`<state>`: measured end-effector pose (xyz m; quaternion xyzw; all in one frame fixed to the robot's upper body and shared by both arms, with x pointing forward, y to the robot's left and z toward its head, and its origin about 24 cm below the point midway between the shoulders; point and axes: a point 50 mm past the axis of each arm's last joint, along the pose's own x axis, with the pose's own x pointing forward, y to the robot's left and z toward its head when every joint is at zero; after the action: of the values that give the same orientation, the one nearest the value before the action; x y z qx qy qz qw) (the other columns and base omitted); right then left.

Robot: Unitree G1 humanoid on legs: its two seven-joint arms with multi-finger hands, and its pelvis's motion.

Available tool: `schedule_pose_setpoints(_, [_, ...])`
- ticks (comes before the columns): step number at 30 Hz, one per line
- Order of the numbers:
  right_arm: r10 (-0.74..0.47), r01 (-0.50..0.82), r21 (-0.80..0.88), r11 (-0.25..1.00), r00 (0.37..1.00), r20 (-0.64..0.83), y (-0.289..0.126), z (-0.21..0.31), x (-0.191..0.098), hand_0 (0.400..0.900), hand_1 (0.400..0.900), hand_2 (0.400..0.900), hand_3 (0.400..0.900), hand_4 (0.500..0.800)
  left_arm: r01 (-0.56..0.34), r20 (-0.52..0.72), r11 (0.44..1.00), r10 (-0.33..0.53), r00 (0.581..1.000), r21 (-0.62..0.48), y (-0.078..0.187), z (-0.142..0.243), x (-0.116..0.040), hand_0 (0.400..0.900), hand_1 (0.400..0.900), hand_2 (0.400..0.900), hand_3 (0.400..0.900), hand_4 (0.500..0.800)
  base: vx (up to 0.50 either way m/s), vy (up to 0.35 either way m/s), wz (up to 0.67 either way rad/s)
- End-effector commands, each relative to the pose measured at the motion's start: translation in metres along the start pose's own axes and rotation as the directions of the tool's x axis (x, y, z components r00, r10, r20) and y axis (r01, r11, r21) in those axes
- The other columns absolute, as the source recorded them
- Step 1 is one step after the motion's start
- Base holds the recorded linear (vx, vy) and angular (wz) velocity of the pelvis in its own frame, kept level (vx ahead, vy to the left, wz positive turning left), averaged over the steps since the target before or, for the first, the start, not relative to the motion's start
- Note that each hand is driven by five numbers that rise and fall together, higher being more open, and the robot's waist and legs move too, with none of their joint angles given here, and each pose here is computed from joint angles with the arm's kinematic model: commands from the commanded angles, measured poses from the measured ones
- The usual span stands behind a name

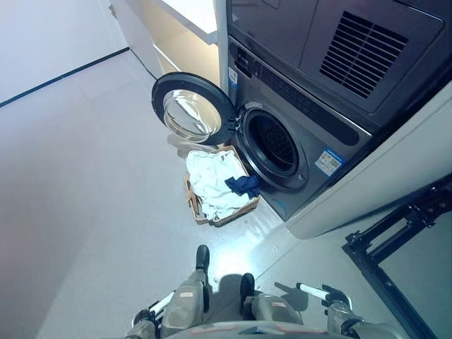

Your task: Put the clothes in the basket into the washing machine.

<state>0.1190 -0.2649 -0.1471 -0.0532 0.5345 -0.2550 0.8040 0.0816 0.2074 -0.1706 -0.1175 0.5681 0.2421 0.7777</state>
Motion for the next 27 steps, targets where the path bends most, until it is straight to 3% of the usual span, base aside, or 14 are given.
schedule_pose_setpoints(1, [-0.016, 0.017, -0.023, 1.0, 0.998, 0.053, 0.0, 0.009, 0.0, 0.9, 0.9, 0.9, 0.9, 0.8, -0.071, -0.003, 0.997, 0.071, 0.997, 0.024, 0.019, -0.005, 0.0, 0.9, 0.9, 0.9, 0.9, 0.8, 0.546, 0.409, -0.3])
schedule_pose_setpoints(11, [0.052, -0.065, 0.106, 0.992, 0.991, 0.127, 0.024, 0.031, -0.004, 0.9, 0.9, 0.9, 0.9, 0.8, -0.053, 0.201, 0.997, 0.039, 0.979, 0.064, 0.013, 0.066, 0.001, 0.9, 0.9, 0.9, 0.9, 0.8, 0.258, 0.302, -0.06])
schedule_pose_setpoints(16, [0.1, -0.121, 0.083, 0.989, 0.97, 0.22, 0.043, 0.055, -0.01, 0.9, 0.9, 0.9, 0.9, 0.8, -0.069, 0.221, 0.996, 0.055, 0.974, 0.057, 0.014, 0.078, 0.0, 0.9, 0.9, 0.9, 0.9, 0.8, 0.085, 0.2, 0.04])
schedule_pose_setpoints(27, [0.198, -0.194, -0.053, 0.98, 0.891, 0.407, 0.067, 0.099, -0.026, 0.9, 0.9, 0.9, 0.9, 0.8, -0.069, 0.234, 0.997, 0.058, 0.97, 0.037, 0.012, 0.084, -0.001, 0.9, 0.9, 0.9, 0.9, 0.8, 0.083, -0.091, 0.18])
